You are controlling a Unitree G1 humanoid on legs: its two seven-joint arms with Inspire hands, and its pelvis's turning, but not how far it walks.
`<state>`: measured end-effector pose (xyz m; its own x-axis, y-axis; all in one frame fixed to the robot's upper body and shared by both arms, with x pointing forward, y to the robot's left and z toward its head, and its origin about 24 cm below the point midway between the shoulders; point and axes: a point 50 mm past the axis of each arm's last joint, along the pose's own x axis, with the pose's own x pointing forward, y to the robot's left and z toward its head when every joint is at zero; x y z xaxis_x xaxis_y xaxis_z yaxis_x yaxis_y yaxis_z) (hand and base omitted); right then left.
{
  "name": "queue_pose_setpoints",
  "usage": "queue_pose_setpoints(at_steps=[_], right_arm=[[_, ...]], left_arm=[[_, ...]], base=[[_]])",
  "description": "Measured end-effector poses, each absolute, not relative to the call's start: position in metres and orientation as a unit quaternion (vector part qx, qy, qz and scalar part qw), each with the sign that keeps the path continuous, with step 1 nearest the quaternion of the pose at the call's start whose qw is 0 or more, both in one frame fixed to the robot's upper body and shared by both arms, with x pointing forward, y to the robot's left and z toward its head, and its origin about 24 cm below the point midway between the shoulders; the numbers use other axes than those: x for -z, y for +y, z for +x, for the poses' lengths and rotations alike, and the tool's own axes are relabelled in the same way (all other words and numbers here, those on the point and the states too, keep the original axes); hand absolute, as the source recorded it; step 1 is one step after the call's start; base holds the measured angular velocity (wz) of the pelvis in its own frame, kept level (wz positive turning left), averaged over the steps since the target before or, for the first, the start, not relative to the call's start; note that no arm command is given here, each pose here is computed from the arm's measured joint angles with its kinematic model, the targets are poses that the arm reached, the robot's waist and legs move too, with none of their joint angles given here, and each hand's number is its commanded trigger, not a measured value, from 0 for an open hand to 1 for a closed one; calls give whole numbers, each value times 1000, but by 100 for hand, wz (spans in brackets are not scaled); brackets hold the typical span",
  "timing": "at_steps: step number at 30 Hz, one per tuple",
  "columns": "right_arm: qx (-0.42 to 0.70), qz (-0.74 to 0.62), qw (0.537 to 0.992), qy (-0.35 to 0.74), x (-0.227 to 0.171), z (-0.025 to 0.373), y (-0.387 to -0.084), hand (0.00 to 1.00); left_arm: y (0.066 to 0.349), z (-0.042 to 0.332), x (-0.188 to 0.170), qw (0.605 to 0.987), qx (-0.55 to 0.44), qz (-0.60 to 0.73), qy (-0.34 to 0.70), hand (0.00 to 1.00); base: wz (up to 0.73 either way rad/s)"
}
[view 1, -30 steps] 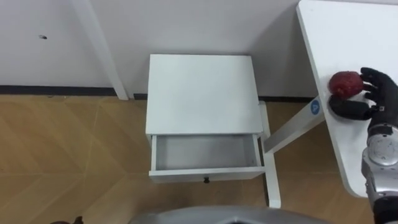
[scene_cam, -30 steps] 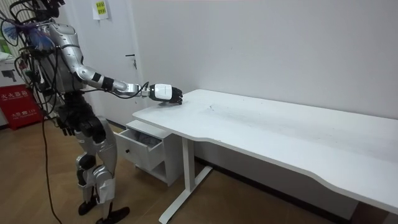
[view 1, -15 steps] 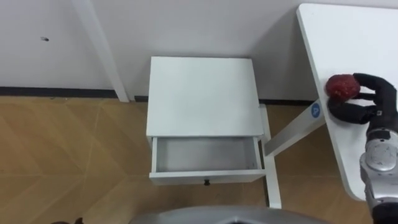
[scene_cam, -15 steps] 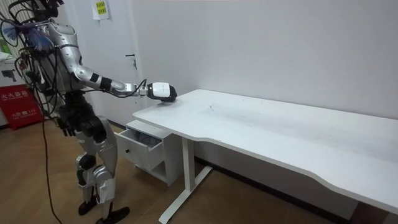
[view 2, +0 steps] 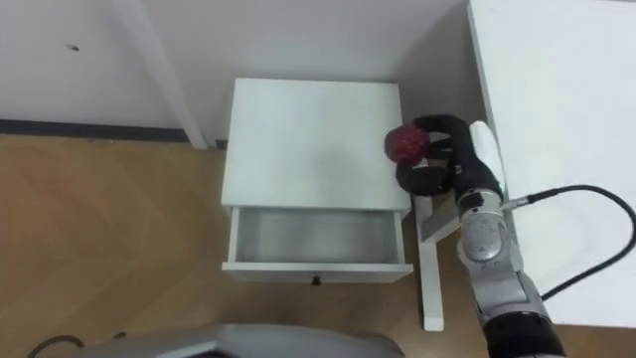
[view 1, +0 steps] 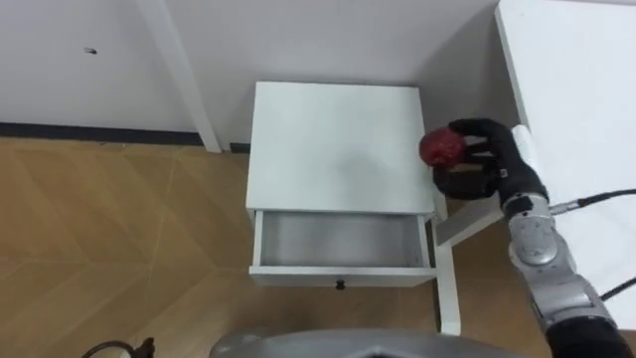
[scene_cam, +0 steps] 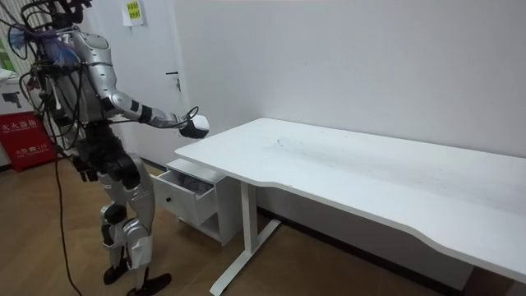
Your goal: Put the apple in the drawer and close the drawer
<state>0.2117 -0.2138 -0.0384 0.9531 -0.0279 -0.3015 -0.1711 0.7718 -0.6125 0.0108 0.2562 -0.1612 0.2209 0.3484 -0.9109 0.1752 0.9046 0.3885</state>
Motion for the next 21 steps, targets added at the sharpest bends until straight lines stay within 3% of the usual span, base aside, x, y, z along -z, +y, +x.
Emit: queue_pose_setpoints(at_steps=[11, 21], right_arm=[[-128, -357, 917, 122, 33, 214, -185, 100], [-175, -349, 903, 182, 57, 196, -179, 100]], left_arm=[[250, 14, 163, 757, -36, 196, 622, 0], [245, 19, 164, 760, -27, 195, 619, 0]], base=[[11], [0]])
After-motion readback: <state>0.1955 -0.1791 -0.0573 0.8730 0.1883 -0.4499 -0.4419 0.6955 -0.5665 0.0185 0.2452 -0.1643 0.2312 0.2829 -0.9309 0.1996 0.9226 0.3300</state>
